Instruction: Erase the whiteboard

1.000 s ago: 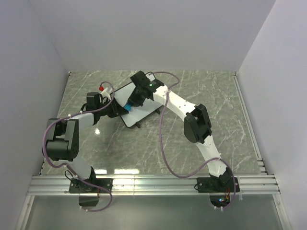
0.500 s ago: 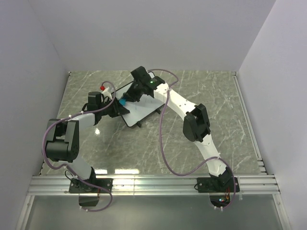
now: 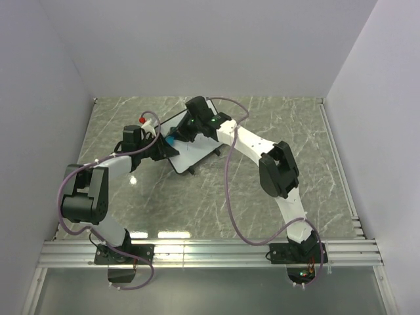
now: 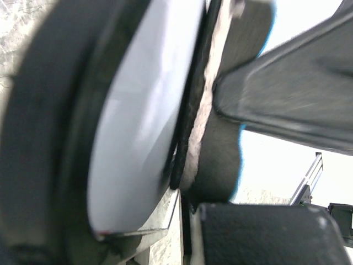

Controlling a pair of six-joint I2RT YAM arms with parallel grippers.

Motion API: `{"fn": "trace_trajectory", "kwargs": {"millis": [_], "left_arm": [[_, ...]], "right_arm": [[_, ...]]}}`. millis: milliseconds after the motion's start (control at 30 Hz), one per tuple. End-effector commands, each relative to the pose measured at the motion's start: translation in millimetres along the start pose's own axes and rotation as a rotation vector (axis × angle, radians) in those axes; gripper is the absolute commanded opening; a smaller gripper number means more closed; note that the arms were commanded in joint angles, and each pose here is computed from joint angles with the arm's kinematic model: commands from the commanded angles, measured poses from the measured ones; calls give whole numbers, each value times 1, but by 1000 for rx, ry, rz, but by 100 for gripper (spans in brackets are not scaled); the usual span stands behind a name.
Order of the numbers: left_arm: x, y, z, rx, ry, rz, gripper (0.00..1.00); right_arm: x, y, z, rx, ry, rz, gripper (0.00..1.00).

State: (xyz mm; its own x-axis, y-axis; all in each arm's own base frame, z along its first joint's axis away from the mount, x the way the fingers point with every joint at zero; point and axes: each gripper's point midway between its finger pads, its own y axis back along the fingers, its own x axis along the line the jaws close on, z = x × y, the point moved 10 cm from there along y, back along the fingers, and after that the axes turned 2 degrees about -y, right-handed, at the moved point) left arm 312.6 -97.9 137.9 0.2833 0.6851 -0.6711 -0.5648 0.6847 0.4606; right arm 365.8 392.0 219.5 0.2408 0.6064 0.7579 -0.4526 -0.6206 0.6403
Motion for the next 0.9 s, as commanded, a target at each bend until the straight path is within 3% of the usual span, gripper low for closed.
{"fn": "trace_trajectory", "kwargs": {"millis": [0,267,500,867], "left_arm": [[7,-3,-48,217,5,112,0],[8,-4,-47,219,3,118,0],[9,-3,-50,228,6,123,0],[12,-4,-54,247,14,133,0]], "right_arm": [[-81,-20,-1,-25,36,-307,0],[-120,0,7,-66,49,-430,0],[-117,-7,33,-103,23,-432,0],[-134,-1,137,-255,-183,-420,0]]}}
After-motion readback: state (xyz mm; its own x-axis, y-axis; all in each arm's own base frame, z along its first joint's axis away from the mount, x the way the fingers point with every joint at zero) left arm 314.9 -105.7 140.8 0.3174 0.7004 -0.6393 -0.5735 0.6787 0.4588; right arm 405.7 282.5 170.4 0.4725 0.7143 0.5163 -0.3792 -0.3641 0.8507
